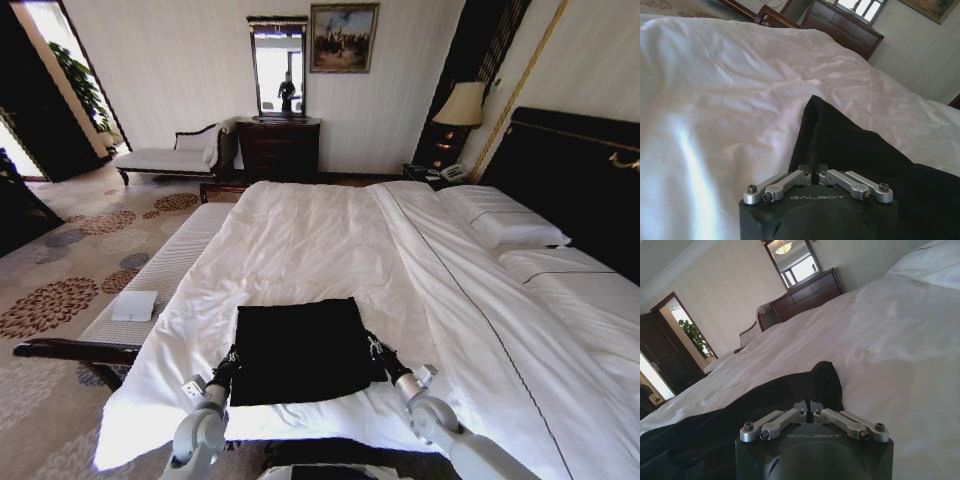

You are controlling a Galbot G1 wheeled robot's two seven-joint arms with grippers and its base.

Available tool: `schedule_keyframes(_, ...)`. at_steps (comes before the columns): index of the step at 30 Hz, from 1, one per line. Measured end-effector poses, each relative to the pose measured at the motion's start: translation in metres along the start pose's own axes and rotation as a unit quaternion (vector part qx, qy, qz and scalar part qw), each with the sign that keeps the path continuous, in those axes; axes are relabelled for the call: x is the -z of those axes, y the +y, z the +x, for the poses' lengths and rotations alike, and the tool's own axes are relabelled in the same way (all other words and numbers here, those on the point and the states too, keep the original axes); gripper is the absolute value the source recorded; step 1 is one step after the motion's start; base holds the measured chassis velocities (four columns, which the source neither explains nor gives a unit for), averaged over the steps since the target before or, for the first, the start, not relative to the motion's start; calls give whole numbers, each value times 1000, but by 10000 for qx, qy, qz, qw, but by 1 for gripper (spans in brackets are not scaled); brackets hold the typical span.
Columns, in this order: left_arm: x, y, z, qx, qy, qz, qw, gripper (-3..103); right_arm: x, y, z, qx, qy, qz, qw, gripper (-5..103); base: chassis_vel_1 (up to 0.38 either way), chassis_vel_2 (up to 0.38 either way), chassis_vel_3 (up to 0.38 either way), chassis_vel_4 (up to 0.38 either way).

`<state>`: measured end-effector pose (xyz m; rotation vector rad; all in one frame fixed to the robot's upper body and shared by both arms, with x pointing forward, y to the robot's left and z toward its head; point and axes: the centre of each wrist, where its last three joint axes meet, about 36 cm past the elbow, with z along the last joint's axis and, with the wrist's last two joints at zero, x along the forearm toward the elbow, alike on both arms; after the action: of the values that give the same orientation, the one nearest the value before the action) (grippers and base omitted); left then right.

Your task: Fold the clothes on the bed.

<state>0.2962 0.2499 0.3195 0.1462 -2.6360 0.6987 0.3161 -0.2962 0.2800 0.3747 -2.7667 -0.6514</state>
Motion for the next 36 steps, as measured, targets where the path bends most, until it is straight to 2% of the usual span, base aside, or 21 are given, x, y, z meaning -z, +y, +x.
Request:
schedule_keyframes(10,0,1,-2,16,-13,46,10000,2,-4,-6,4,-131,-64,30,9999,1,0,0,0,0)
schedule_keyframes(17,16,4,-6,-61,-58,347,9994,2,1,-6,0,-23,-203,-46,9998,1,0,0,0,0)
schedule_keyframes(25,30,13,-9,-82,-138,456,9988,2,0,-5,2,75,-215,-68,9997,1,0,0,0,0)
schedule_keyframes(36,21,15,-6,-158,9,353,9993,2,0,-11,0,32,-192,-1,9998,1,0,0,0,0)
